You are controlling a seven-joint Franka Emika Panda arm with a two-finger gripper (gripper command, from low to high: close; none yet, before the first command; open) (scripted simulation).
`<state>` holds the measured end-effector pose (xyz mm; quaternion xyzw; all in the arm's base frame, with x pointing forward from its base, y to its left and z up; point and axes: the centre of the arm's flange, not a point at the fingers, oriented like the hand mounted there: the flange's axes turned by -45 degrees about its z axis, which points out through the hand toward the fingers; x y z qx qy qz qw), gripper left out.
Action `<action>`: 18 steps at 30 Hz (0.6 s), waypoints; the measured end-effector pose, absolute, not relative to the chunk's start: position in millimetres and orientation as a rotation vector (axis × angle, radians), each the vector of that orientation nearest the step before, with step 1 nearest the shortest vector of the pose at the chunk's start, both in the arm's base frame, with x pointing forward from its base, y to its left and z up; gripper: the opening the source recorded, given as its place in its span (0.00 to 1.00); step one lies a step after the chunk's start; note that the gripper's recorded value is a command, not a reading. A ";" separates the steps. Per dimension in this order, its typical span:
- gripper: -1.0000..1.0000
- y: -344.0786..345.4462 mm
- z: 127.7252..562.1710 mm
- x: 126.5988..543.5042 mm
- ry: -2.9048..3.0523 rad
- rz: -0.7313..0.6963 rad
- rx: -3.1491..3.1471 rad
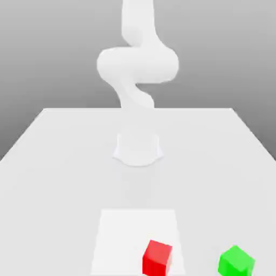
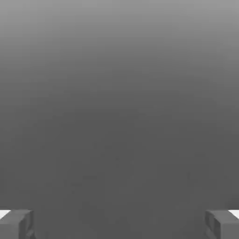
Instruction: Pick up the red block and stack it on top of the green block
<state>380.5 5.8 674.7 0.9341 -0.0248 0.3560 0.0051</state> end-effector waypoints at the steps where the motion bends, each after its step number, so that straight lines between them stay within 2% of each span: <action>1: 0.50 7.8 658.3 394.3 -0.101 1.068 2.936; 10: 0.50 17.9 502.3 479.1 -0.286 0.681 3.005; 18: 0.50 25.2 352.1 504.0 -0.437 0.344 3.051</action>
